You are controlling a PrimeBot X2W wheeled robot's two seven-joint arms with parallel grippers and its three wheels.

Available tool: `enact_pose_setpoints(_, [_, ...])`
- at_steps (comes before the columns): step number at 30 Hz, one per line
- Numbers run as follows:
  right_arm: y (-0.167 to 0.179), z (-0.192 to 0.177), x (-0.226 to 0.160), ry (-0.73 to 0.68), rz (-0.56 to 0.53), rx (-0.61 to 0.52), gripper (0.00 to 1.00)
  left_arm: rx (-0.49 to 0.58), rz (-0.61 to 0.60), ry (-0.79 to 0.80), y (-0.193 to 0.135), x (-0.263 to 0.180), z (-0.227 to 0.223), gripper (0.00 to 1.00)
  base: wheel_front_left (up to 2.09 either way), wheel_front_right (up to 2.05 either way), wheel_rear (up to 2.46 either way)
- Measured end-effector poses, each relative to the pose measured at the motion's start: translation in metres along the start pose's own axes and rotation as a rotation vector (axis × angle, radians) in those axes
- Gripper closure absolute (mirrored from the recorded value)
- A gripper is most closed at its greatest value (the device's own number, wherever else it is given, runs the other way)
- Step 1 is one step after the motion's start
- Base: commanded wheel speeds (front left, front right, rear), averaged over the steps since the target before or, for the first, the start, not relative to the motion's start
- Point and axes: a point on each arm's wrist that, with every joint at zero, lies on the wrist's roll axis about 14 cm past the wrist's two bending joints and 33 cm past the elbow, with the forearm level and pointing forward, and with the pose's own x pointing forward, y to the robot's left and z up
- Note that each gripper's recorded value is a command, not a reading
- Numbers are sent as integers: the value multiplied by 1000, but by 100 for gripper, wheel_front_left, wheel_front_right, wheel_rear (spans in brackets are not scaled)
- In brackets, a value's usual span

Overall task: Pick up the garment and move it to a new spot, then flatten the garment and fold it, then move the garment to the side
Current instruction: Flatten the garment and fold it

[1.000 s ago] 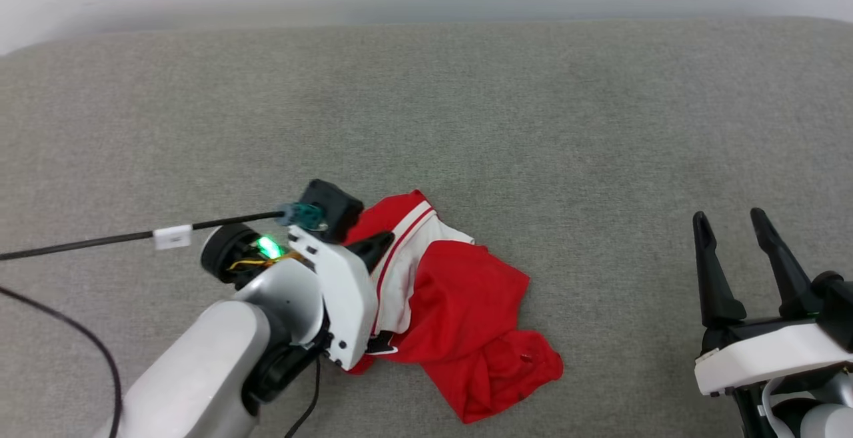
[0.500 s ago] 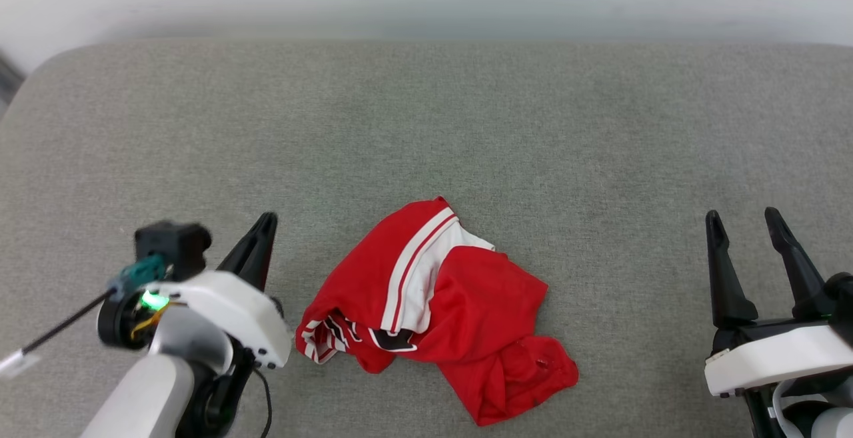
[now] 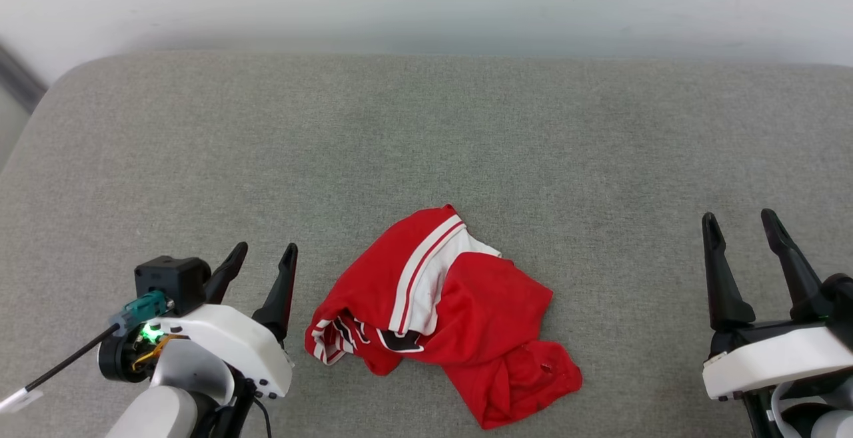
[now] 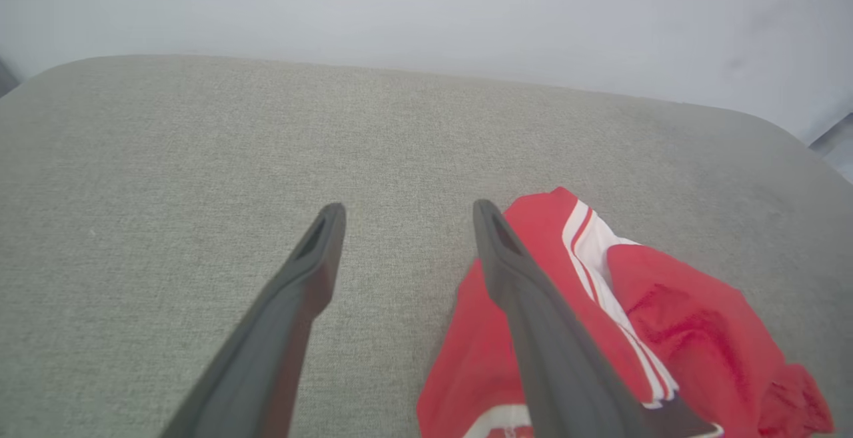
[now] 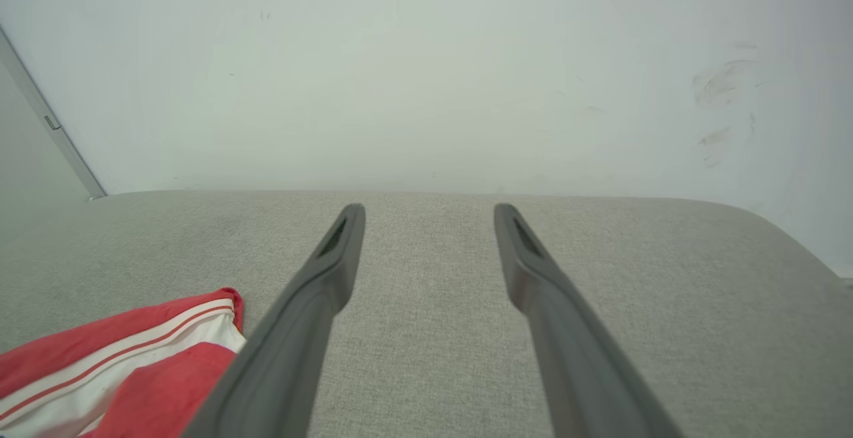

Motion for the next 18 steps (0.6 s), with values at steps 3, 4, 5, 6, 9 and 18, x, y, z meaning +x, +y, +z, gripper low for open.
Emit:
enact_pose_setpoints(3, [-2,1,-3,-1,-5,-6,0,26,-36,2,-9,1,4,0,0,0,0])
enact_pose_setpoints(4, [-2,1,-4,0,-8,-9,0,36,-52,4,-13,1,6,0,0,0,0])
enact_pose_setpoints(5, [-3,2,-5,-1,-9,-10,0,44,-68,8,-17,2,7,0,0,0,0])
enact_pose_setpoints(6, [-3,3,-6,-4,-10,-11,0,55,-88,15,-22,3,8,0,0,0,0])
enact_pose_setpoints(9, [-4,8,-10,-15,-16,-16,0,84,-157,58,-41,4,3,0,0,0,0])
enact_pose_setpoints(18, [-10,13,-16,-21,-36,-25,0,295,-420,378,-94,4,-46,0,0,0,0])
